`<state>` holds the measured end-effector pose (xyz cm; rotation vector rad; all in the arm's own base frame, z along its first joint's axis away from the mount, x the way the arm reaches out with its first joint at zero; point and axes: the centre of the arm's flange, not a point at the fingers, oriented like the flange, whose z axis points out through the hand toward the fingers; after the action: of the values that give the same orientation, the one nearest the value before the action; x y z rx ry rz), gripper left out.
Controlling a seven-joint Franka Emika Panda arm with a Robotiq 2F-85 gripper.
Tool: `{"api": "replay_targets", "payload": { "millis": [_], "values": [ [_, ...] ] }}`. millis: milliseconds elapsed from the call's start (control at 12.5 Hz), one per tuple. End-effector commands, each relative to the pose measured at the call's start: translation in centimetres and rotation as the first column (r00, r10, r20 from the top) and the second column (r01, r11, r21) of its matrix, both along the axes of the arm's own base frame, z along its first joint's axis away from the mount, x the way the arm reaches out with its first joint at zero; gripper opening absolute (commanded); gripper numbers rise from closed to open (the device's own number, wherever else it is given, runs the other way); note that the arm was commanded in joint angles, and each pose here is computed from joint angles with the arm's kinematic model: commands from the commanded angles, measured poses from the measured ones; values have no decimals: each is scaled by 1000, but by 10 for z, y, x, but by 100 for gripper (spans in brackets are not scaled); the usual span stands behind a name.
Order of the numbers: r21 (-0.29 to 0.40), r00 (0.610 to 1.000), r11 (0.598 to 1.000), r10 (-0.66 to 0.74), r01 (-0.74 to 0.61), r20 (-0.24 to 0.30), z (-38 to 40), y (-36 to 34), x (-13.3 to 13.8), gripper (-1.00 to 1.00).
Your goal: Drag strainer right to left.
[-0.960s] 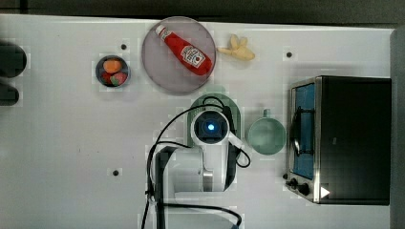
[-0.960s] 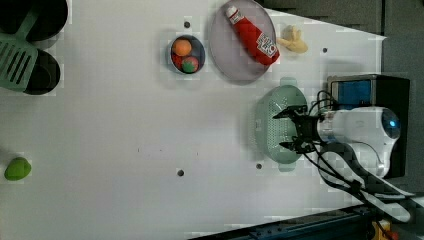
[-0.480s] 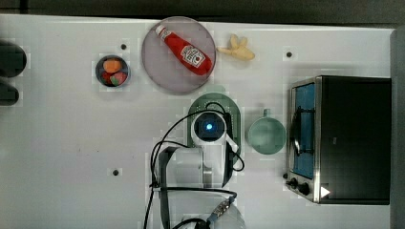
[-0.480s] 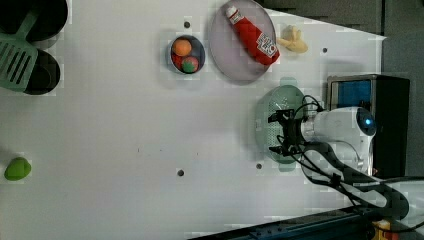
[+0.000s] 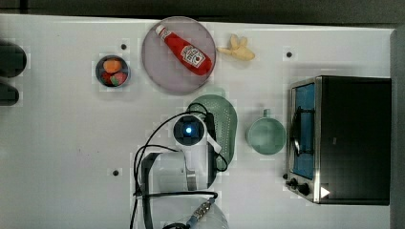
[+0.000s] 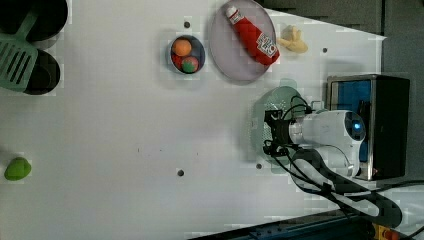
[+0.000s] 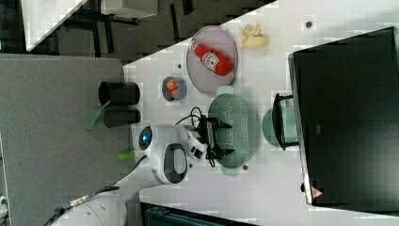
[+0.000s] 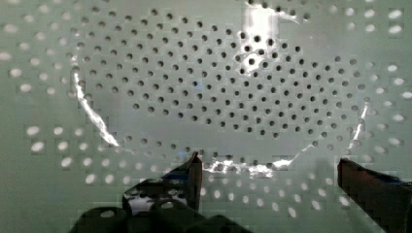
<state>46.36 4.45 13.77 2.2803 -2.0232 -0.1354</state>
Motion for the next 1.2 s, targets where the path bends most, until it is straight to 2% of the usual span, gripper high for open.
{"api": "replay_targets", "payload": {
  "millis": [80, 560, 960, 1200],
  "values": [
    [22, 999, 999, -49, 49, 24, 13, 21, 12, 100],
    [99, 999, 994, -51, 50, 9, 16, 89, 6, 100],
    [96, 990, 985, -142, 141, 1, 23, 157, -2, 100],
    [102, 993, 988, -119, 117, 7, 23, 194, -5, 100]
  ]
}}
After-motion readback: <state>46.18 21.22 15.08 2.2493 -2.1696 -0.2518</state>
